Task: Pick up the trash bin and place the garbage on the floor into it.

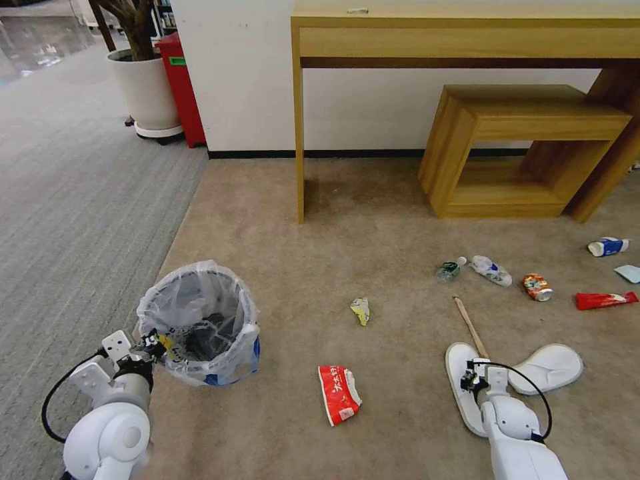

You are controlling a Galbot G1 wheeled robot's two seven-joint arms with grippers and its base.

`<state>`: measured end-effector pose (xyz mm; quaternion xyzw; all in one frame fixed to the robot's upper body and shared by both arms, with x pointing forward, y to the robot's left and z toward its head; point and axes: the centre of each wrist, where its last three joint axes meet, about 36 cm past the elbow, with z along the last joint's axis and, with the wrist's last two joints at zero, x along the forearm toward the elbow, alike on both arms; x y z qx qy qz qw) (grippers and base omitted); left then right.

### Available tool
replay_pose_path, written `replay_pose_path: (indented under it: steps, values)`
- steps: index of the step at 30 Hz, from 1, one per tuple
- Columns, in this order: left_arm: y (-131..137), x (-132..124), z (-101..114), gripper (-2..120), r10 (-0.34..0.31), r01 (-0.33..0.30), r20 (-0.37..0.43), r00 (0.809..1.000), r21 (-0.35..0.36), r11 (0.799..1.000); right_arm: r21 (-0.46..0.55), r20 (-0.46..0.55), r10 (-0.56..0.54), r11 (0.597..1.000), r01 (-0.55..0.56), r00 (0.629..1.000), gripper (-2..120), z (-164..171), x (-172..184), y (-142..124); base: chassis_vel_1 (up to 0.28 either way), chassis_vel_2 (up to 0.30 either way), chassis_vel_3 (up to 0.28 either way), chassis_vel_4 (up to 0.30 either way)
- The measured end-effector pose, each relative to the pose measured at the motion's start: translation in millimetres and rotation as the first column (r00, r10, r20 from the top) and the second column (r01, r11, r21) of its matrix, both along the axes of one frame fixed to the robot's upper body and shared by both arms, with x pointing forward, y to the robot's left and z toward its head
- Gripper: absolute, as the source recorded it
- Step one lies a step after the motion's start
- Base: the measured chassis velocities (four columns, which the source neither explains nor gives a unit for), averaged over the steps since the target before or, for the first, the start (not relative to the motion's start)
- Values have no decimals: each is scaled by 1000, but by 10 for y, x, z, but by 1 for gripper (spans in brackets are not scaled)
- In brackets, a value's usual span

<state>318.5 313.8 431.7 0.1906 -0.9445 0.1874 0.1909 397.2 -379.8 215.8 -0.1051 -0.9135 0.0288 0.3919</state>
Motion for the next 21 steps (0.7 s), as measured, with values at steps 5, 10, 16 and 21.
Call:
replay_pose_path:
  steps: [5, 10, 16, 21]
  values:
    - [-1, -7, -7, 1, 0, 0, -4, 1000, 5, 1000, 17, 56, 21, 1000, -22, 998, 0, -35, -39, 26, 0, 0, 0, 0]
    - [-17, -9, -38, 1, -3, 3, -14, 1000, 11, 1000, 59, 131, 51, 997, -59, 990, 0, -48, -94, 40, 0, 0, 0, 0]
    - [-55, -18, -64, 1, -12, 12, -23, 1000, 11, 1000, 104, 282, 88, 987, -121, 956, 0, 154, -139, 53, 0, 0, 0, 0]
    - [-87, -24, -80, 1, -19, 19, -25, 1000, 10, 1000, 156, 382, 94, 974, -164, 919, 0, 327, -164, 106, 0, 0, 0, 0]
